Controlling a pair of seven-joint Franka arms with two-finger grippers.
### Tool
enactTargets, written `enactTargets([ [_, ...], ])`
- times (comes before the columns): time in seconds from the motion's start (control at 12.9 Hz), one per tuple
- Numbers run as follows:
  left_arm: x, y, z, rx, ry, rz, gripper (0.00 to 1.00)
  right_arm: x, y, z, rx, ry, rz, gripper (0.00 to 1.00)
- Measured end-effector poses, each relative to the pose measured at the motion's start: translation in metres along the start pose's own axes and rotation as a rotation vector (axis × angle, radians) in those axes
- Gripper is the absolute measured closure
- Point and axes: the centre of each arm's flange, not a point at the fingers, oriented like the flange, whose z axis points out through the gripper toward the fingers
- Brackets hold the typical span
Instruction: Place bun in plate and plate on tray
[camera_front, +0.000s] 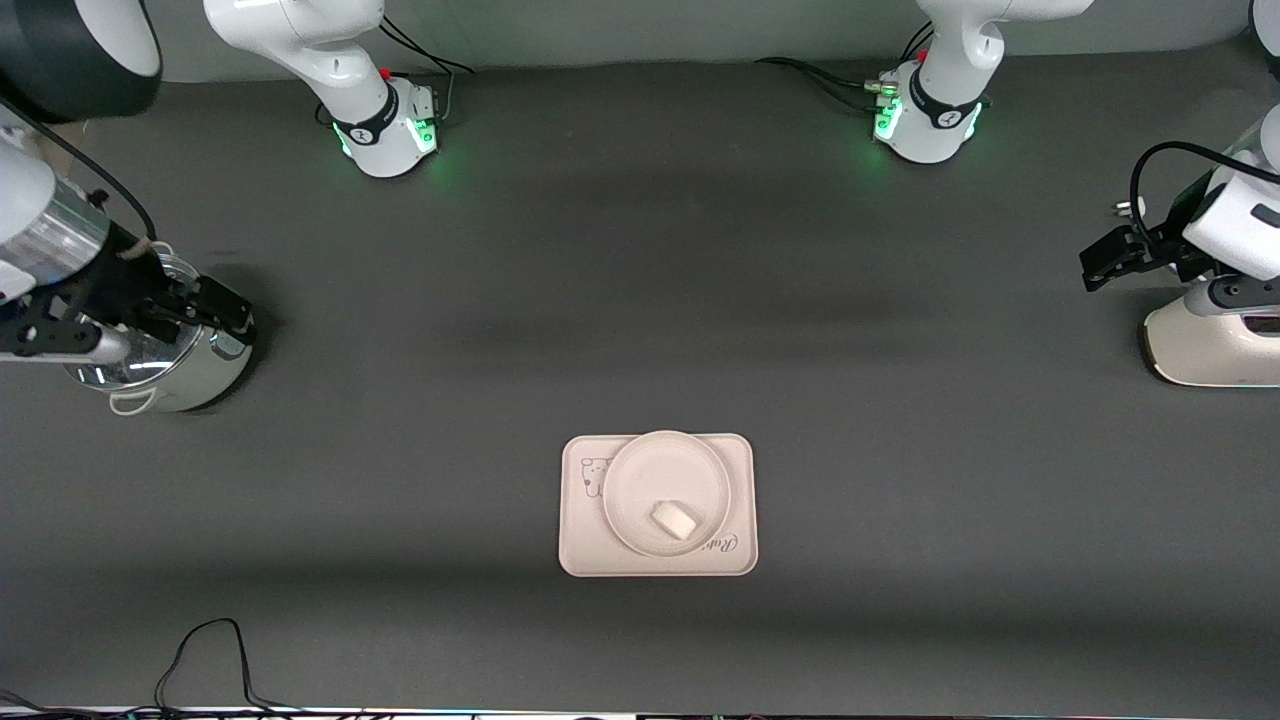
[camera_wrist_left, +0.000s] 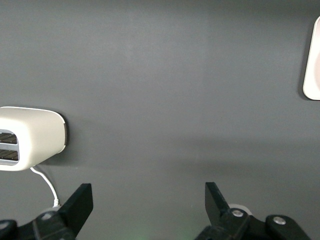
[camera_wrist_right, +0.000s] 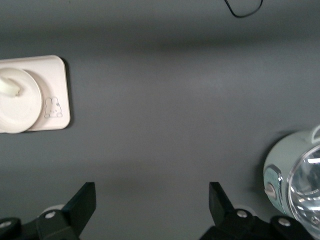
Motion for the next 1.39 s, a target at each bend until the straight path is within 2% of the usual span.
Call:
enactTargets([
  [0.31,0.000,0.000,0.000,0.000,0.000,0.000,0.00,-0.013,-0.004,0.007,-0.022,-0.077,-0.029,0.00],
  [0.54,0.000,0.000,0.000,0.000,0.000,0.000,0.00,-0.018,-0.012,0.003,-0.072,-0.070,-0.065,0.00],
  [0.85,0.000,0.000,0.000,0.000,0.000,0.000,0.00,-0.022,-0.014,-0.004,-0.081,-0.059,-0.096,0.00],
  [1.24,0.000,0.000,0.000,0.000,0.000,-0.001,0.00,-0.019,0.017,-0.015,-0.078,-0.045,-0.154,0.00],
  [1.39,0.000,-0.001,0.000,0.000,0.001,-0.002,0.00,-0.025,0.019,-0.021,-0.079,-0.055,-0.151,0.00],
])
